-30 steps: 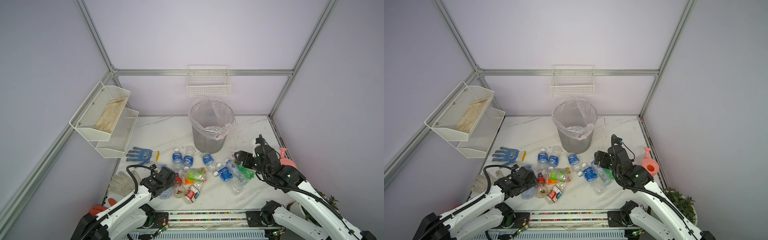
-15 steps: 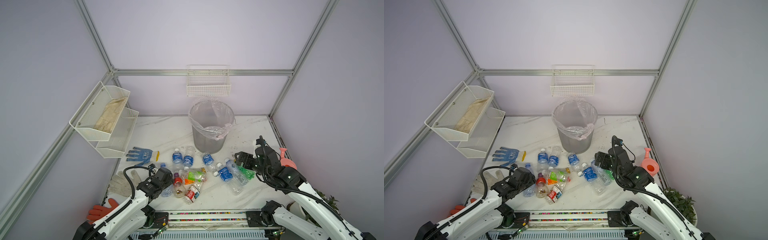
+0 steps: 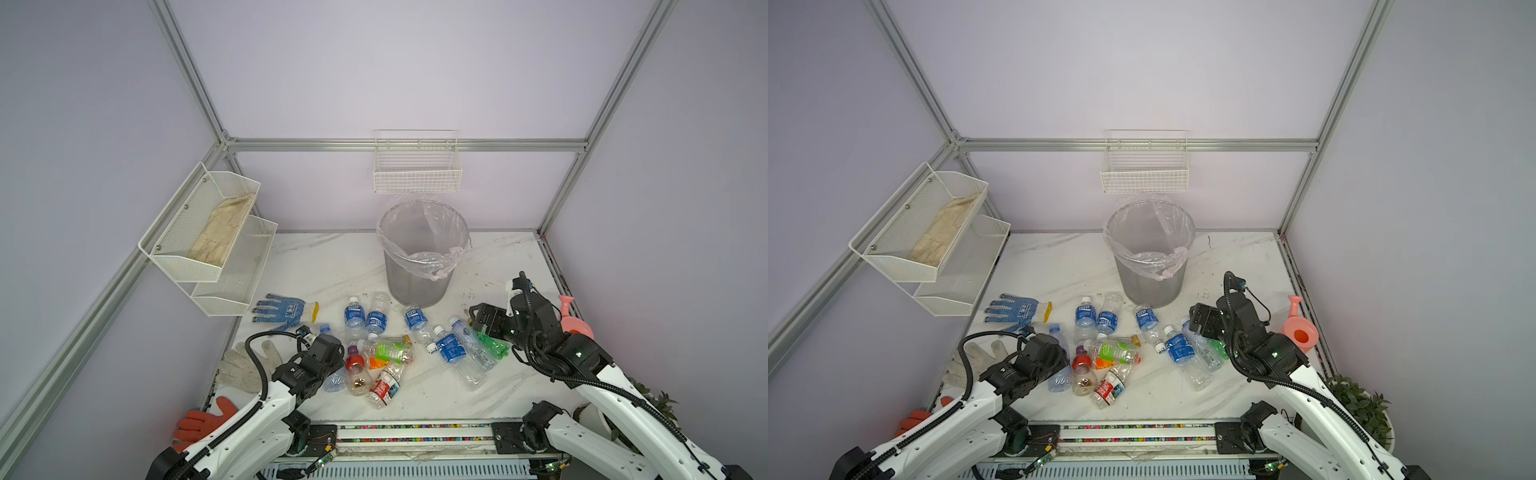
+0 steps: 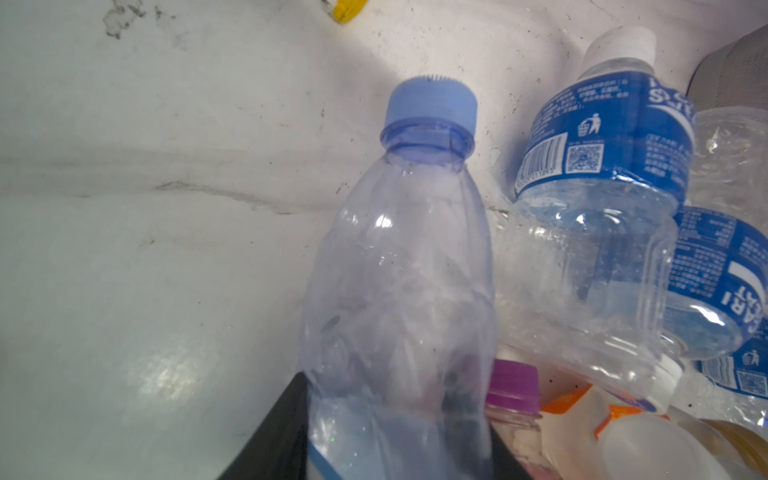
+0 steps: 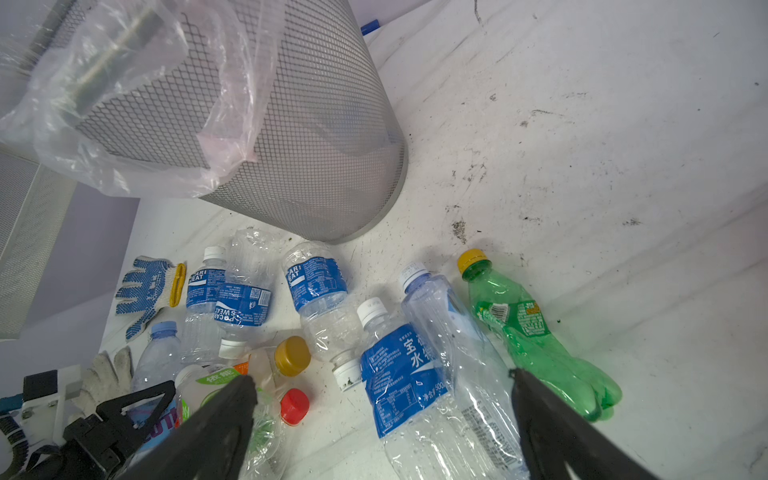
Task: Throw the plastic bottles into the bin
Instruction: 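Close the left gripper around the large clear bottle with light-blue cap, then lift the light-blue-capped bottle with the left gripper and carry it over the bin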
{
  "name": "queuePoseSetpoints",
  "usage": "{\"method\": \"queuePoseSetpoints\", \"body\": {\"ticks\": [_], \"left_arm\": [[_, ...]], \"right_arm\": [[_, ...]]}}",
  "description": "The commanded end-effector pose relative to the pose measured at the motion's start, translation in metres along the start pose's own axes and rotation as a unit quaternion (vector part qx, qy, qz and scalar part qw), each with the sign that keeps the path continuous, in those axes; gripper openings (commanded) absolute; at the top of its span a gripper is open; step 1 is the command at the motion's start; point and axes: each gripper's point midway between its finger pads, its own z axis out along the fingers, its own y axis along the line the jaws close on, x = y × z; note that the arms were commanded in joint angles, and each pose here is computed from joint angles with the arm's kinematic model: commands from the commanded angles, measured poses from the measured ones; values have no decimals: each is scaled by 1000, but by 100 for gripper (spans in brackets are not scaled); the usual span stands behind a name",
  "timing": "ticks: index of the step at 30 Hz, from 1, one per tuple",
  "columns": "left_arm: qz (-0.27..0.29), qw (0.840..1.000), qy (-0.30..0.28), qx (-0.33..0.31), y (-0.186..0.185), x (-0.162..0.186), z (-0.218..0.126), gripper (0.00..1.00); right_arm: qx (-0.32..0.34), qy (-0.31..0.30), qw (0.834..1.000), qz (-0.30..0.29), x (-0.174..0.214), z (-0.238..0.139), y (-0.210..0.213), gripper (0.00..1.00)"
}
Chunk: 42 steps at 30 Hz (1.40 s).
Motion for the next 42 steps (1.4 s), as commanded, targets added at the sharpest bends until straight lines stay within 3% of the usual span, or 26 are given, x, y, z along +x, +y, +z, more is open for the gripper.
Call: {"method": "queuePoseSetpoints", "body": {"ticks": [1,8,16,42], "left_arm": [[17,998,47,-37,24,24,4,42],[18,999,38,-31,21,19,0,33],[22,999,31,-31,21,14,-5,29],[25,1000,1,-3,-1,-13,-33,27]], "right_arm": [[2,-4,1000,11,0,-1,-3,97],[1,-5,1000,11,0,-1,-2,97],[1,-5,1000,12,0,-1,-3,97],[-1,-9,1000,8,-5,0,2,97]]}}
